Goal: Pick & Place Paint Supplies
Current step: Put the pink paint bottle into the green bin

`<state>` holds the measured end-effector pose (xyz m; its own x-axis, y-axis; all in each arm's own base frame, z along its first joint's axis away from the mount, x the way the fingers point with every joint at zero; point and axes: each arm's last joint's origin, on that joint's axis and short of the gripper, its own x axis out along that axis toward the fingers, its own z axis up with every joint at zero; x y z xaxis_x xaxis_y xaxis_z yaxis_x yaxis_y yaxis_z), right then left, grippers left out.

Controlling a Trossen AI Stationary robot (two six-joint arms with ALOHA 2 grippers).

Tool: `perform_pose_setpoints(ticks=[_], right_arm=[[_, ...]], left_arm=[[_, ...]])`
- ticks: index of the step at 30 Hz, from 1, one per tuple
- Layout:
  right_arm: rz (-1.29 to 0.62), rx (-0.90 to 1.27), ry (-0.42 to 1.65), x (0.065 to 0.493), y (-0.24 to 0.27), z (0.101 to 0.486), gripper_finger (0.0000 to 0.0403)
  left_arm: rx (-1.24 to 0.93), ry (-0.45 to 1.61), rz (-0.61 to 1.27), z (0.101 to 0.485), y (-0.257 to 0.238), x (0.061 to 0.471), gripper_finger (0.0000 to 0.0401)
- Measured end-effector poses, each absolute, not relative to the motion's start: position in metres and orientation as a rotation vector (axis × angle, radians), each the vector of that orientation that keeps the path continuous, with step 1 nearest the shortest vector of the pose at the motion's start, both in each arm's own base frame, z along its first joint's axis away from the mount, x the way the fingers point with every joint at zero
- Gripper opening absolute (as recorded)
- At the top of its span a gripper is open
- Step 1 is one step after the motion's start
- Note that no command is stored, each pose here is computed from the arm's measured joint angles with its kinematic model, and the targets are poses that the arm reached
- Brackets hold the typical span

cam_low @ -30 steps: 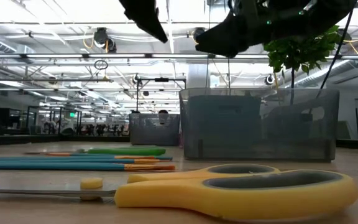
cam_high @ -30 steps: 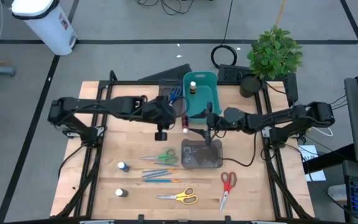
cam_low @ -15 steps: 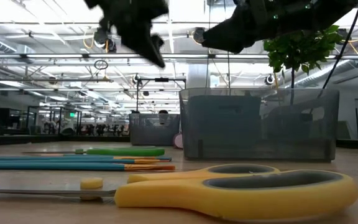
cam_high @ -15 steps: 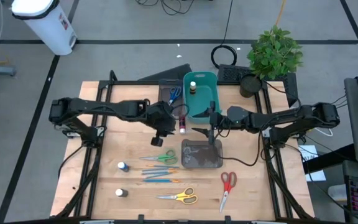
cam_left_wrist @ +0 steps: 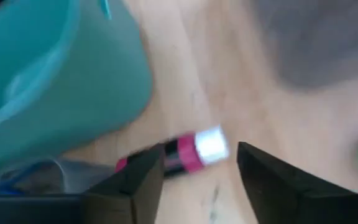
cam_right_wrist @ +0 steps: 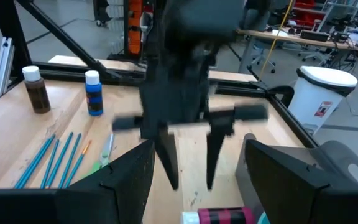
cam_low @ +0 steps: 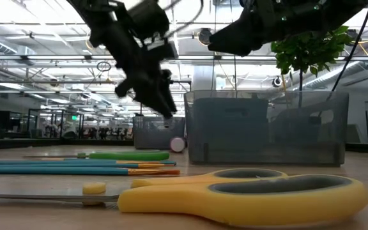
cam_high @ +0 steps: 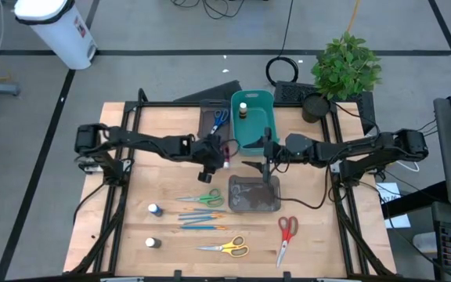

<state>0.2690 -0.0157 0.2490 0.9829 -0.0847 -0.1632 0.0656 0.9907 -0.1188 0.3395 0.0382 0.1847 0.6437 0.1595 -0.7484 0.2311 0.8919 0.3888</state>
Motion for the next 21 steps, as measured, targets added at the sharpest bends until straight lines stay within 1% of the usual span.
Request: perform_pose_setpoints(ticks=[3,4,5,6,8,12,15,21], right_arm=[[-0.078,-0.097,0.164,0.269,-0.016,0.249,0.0242],[-0.078,-0.09,0.162,0.269,-0.016,0.25,0.0242],[-0.078,-0.084,0.161,0.269,-0.016,0.25,0.0242],[-0.079,-0.081,0.16,0.269,-0.016,0.25,0.0242],[-0.079,-0.077,0.162,0.269,-0.016,0.25,0.0242],[-0.079,-0.078,0.159,0.269,-0.016,0.25,0.0242],[-0.079,-0.078,0.158,0.269,-0.016,0.25,0.0242],[-0.071,-0.077,0.169,0.269,-0.015,0.249,0.0242]], left_arm=[[0.616,0.909,-0.069,0.175,0.038,0.343,0.0253],[0.637,0.914,-0.085,0.174,0.038,0.343,0.0257],[0.711,0.918,-0.162,0.169,0.038,0.344,0.0266],[0.74,0.909,-0.21,0.166,0.037,0.346,0.027],[0.747,0.914,-0.281,0.162,0.035,0.344,0.0272],[0.85,0.877,-0.359,0.158,0.034,0.348,0.0263],[0.914,0.861,-0.332,0.155,0.036,0.353,0.0248],[0.982,0.867,-0.366,0.147,0.041,0.354,0.0222]])
